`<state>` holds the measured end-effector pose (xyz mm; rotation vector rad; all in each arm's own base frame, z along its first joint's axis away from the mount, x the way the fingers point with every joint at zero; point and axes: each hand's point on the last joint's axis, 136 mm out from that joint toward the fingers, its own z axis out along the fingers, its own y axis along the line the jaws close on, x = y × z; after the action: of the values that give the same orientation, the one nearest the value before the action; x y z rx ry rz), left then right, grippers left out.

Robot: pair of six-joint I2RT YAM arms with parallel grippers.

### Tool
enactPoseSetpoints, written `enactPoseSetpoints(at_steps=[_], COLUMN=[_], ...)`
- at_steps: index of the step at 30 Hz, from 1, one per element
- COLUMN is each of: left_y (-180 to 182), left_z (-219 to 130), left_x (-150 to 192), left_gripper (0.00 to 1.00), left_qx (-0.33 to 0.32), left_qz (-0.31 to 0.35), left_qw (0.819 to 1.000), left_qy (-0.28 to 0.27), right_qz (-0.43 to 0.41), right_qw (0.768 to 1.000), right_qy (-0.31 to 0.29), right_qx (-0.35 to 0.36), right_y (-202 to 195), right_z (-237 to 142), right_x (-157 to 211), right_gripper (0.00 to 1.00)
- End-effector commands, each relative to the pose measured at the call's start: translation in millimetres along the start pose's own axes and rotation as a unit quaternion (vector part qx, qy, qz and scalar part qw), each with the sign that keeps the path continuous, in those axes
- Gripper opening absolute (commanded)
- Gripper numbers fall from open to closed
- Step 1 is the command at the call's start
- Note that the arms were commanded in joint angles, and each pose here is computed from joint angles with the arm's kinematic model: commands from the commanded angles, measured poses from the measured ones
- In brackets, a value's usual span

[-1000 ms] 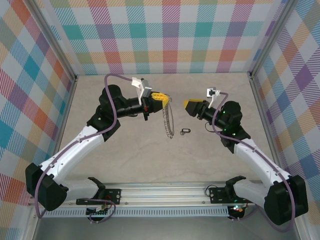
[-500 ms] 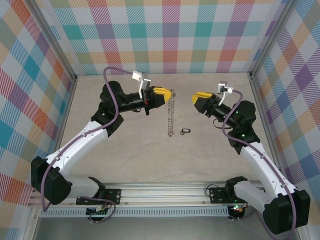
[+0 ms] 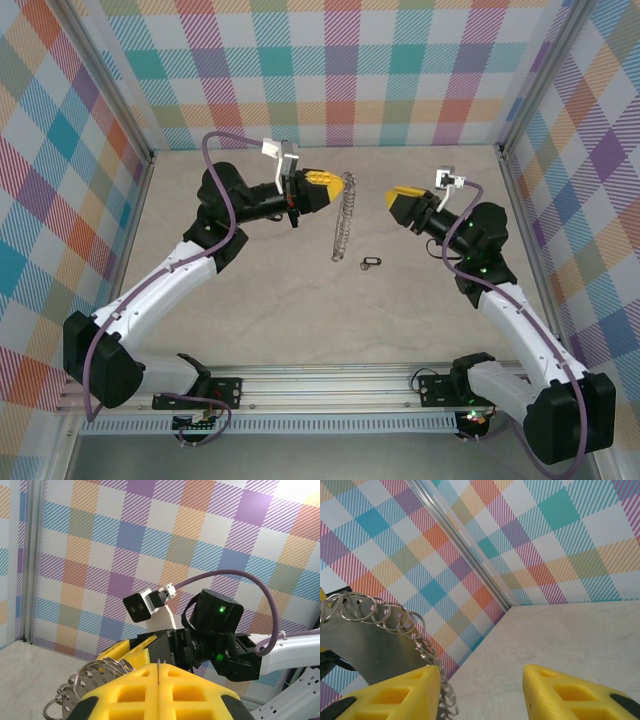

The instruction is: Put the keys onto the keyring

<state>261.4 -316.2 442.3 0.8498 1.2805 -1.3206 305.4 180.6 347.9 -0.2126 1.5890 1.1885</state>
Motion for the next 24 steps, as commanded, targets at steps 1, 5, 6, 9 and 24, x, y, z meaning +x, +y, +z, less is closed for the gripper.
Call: enactPoseSetpoints(at_steps=[1, 5, 6, 9, 24], left_y=[-11.0, -11.3, -10.9, -8.8, 2.2], left_z=[-3.8, -2.8, -2.1, -0.3, -6.1], left_x=[-23.1, -14.1, -10.5, 0.3, 26.9], left_gripper=[0.0, 0.0, 0.0, 0.0, 0.0], left_qx=[0.011, 0.007, 0.008, 0.008, -0.021], left_qz=[0.048, 0.079, 0.086, 0.106, 0.165], left_qw=[0.999, 0.997, 0.996, 0.994, 0.983], left_qy=[-0.023, -0.004, 0.004, 0.023, 0.081], right_qz=[-0.002, 0.009, 0.012, 0.019, 0.036], right_qw=[1.0, 1.0, 1.0, 1.0, 0.999], right_qy=[-0.013, -0.005, -0.003, 0.005, 0.034], right_qx=[0.001, 0.006, 0.005, 0.001, -0.023], right_y=[-2.5, -8.5, -9.0, -9.6, -6.7], right_z=[0.2, 2.3, 3.1, 4.2, 10.5], right_x=[-4.3, 1.0, 2.0, 5.9, 14.7], right_gripper=[0.48, 0.49, 0.49, 0.49, 0.49])
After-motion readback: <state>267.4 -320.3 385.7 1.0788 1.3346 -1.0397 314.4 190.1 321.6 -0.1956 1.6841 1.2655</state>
